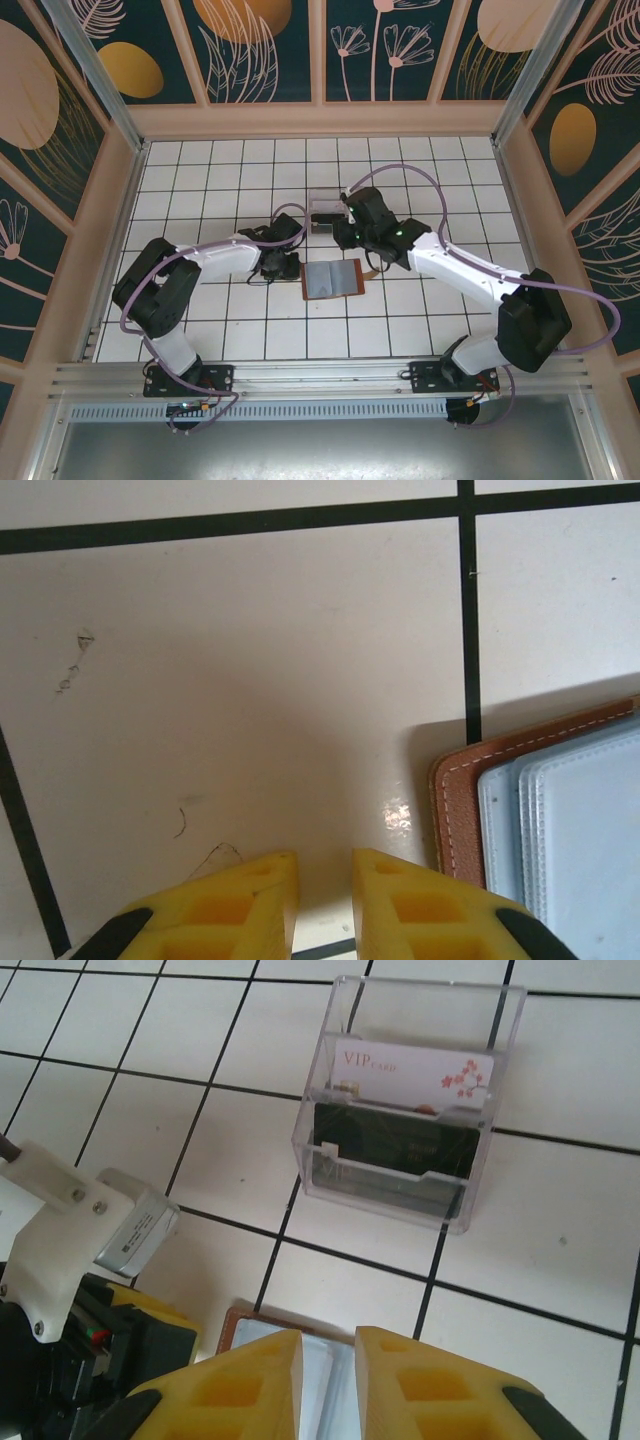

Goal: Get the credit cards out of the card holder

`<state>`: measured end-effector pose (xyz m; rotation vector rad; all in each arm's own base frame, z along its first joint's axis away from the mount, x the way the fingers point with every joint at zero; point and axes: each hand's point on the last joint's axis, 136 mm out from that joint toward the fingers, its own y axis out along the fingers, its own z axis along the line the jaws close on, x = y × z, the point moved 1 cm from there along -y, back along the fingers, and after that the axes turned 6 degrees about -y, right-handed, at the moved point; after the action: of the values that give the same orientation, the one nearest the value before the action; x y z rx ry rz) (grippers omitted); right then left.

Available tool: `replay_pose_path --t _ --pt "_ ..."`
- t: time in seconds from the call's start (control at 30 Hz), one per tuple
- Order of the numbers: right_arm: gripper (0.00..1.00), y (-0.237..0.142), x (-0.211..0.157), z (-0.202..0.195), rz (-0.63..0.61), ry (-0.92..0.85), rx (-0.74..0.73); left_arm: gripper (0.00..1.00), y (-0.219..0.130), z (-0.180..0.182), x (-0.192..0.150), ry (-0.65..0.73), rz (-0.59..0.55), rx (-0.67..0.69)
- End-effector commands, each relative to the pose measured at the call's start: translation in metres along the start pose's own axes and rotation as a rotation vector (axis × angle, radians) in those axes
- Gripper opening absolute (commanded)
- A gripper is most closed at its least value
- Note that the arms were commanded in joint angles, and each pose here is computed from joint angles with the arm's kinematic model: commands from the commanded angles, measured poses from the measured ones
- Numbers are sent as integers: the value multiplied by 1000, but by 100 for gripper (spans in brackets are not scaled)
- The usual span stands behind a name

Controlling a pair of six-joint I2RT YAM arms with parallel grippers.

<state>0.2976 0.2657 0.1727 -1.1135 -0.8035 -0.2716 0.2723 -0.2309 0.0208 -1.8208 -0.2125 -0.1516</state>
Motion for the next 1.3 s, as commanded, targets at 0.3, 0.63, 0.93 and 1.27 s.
replay_pose_path --t 0.3,0.63,0.93,1.27 --pt "20 -21 0 4 -36 94 12 23 -5 -26 12 26 -41 -109" --pt "18 -14 -14 10 29 152 50 21 -16 -27 12 20 -57 -118" --pt "18 -3 -33 27 121 175 112 20 -10 -36 10 20 -38 -169" --pt "18 6 -49 36 175 201 123 19 0 -37 6 18 -15 -185"
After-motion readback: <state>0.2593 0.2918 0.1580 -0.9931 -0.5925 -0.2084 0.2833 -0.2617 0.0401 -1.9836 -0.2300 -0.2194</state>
